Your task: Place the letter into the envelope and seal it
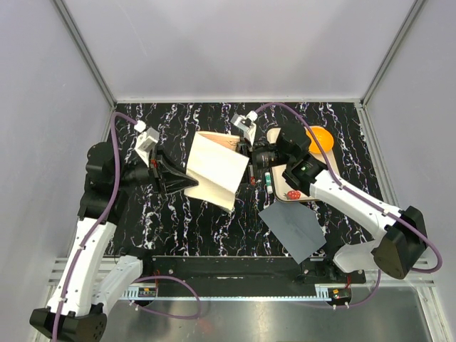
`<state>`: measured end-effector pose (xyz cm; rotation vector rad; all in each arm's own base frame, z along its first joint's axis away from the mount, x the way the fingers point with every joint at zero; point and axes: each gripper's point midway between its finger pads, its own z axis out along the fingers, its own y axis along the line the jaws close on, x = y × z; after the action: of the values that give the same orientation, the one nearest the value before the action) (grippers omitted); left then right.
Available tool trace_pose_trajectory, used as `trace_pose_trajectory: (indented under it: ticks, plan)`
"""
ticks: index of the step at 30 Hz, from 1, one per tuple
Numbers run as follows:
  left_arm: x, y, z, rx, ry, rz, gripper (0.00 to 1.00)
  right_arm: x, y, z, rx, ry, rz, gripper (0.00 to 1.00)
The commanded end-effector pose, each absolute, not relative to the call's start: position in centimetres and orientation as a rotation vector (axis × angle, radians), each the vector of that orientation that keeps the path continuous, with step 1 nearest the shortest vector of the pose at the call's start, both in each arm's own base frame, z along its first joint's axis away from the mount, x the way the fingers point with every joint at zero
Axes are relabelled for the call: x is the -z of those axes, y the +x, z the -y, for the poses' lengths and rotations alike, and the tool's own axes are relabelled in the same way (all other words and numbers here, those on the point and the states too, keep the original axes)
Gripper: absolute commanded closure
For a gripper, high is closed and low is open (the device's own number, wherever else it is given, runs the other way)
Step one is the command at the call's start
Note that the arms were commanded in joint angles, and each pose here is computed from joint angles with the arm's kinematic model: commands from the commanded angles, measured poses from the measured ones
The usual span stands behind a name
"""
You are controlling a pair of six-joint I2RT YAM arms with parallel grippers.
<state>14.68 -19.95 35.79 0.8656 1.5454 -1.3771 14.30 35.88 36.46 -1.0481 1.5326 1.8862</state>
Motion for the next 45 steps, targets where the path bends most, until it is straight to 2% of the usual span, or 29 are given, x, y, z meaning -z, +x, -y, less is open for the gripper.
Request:
trace_pose_trajectory:
  ticks: [1, 2, 3, 5, 6, 8, 10, 12, 13, 14, 17, 23, 32, 37, 38, 41, 42, 44, 45]
  plan:
    - [-37.5, 14.0, 20.1, 1.388, 0.914, -1.458, 0.86, -38.3, 13.6, -35.5, -1.865, -1.093, -1.455, 0.82]
    - [-37.6, 14.0, 20.1, 1.391, 0.912, -1.459, 0.92, -38.1, 13.8, -35.3, -1.856, -1.091, -1.483, 0.67]
    - [-37.6, 13.9, 20.1, 1.396, 0.905, -1.468, 1.00, -38.1, 13.8, -35.1, -1.848, -1.093, -1.496, 0.41]
    - [-37.5, 13.9, 20.0, 1.391, 0.896, -1.478, 1.00, -38.2, 15.7, -33.6, -1.810, -1.031, -1.561, 0.29]
    - [-37.2, 14.0, 20.0, 1.386, 0.888, -1.495, 1.00, -38.4, 16.2, -32.6, -1.805, -1.023, -1.570, 0.17]
    - [-36.9, 14.6, 19.8, 1.354, 0.852, -1.517, 1.00, -38.9, 18.7, -30.0, -1.722, -0.964, -1.587, 0.06]
    - [-36.2, 15.5, 19.7, 1.344, 0.797, -1.569, 1.00, -38.3, 19.0, -27.7, -1.695, -0.930, -1.675, 0.00]
    - [-35.8, 16.2, 19.7, 1.354, 0.750, -1.613, 1.00, -39.1, 21.7, -25.4, -1.485, -0.893, -1.656, 0.00]
    - [-35.5, 16.7, 19.7, 1.359, 0.732, -1.634, 1.00, -37.8, 21.3, -24.5, -1.456, -0.863, -1.767, 0.00]
    - [-35.6, 16.8, 19.8, 1.360, 0.736, -1.636, 1.00, -39.3, 21.7, -24.0, -1.292, -0.973, -1.658, 0.00]
    - [-35.2, 17.4, 19.8, 1.352, 0.721, -1.662, 1.00, -40.3, 22.3, -22.9, -1.109, -1.019, -1.633, 0.00]
    - [-35.9, 15.4, 21.2, 1.352, 0.885, -1.577, 1.00, -40.7, 20.7, -26.2, -0.906, -1.264, -1.512, 0.00]
    - [-36.0, 13.1, 21.9, 1.345, 1.057, -1.492, 1.00, -36.9, 17.6, -32.4, -0.856, -1.582, -1.390, 0.03]
    - [-36.3, 12.5, 22.1, 1.349, 1.112, -1.452, 1.00, -35.3, 15.6, -34.1, -0.840, -1.689, -1.338, 0.19]
    - [-36.2, 12.3, 22.1, 1.354, 1.122, -1.448, 1.00, -34.9, 15.5, -34.3, -0.837, -1.701, -1.334, 0.28]
    - [-36.1, 12.2, 22.1, 1.336, 1.140, -1.438, 1.00, -34.3, 15.0, -34.4, -0.850, -1.722, -1.336, 0.41]
    - [-36.0, 12.2, 22.0, 1.329, 1.149, -1.438, 1.00, -34.3, 14.8, -34.5, -0.858, -1.724, -1.333, 0.50]
    - [-35.9, 12.4, 22.0, 1.298, 1.161, -1.434, 1.00, -34.1, 14.4, -34.4, -0.873, -1.730, -1.344, 0.59]
    - [-36.0, 12.5, 21.9, 1.275, 1.175, -1.425, 1.00, -34.0, 14.4, -34.4, -0.878, -1.724, -1.356, 0.67]
